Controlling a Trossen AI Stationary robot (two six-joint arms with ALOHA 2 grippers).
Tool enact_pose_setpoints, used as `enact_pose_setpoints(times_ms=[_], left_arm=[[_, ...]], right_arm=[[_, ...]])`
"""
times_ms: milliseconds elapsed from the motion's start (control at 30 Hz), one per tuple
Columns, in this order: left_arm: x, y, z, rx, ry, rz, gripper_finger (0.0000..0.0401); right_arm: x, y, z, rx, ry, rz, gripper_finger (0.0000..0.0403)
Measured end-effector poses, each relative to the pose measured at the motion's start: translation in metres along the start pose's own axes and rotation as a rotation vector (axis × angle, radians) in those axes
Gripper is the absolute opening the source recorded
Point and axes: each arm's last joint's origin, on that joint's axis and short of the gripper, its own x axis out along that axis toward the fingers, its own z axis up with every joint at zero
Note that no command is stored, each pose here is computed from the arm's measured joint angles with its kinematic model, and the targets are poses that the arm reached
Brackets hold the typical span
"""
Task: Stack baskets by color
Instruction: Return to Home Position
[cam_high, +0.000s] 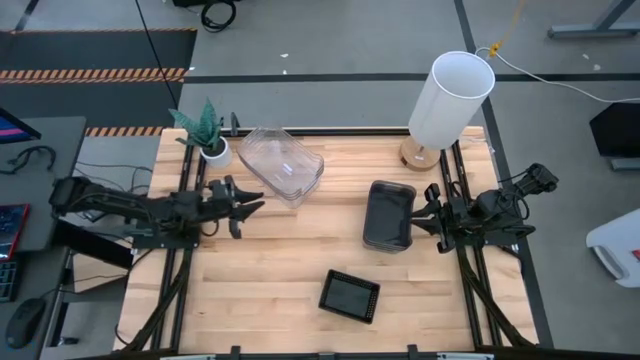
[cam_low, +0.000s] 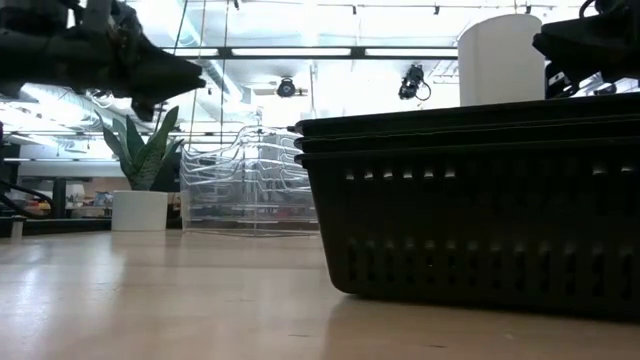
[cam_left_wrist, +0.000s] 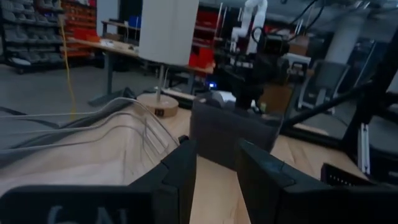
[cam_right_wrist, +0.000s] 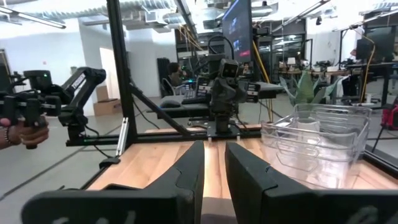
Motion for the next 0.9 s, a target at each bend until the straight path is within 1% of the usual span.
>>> enact_pose_setpoints(times_ms=[133, 300, 433, 567, 767, 900], left_arm=[[-0.01, 0.005, -0.004, -0.011, -0.031, -0.005, 0.0116], [-0.018, 0.01, -0.013, -0.017, -0.03, 0.0, 0.0116], [-0.019, 0.011, -0.017, -0.022, 0.018, 0.011, 0.0116], [-0.019, 0.01, -0.019, -0.026, 0.036, -0.002, 0.0116], [-0.022, 0.008, -0.032, -0.028, 0.169, -0.029, 0.0116], [-0.023, 0.005, -0.032, -0.016, 0.164, -0.044, 0.0116]], right_arm=[[0.0, 0.0, 0.0, 0.001, 0.002, 0.011, 0.0071], [0.0, 0.0, 0.0, 0.005, 0.002, 0.014, 0.0071], [0.0, 0.0, 0.0, 0.005, 0.003, 0.015, 0.0071], [0.0, 0.0, 0.0, 0.008, -0.004, 0.005, 0.0071], [0.0, 0.0, 0.003, 0.002, -0.03, 0.003, 0.0071], [0.0, 0.0, 0.003, -0.036, -0.03, 0.0, 0.0071]])
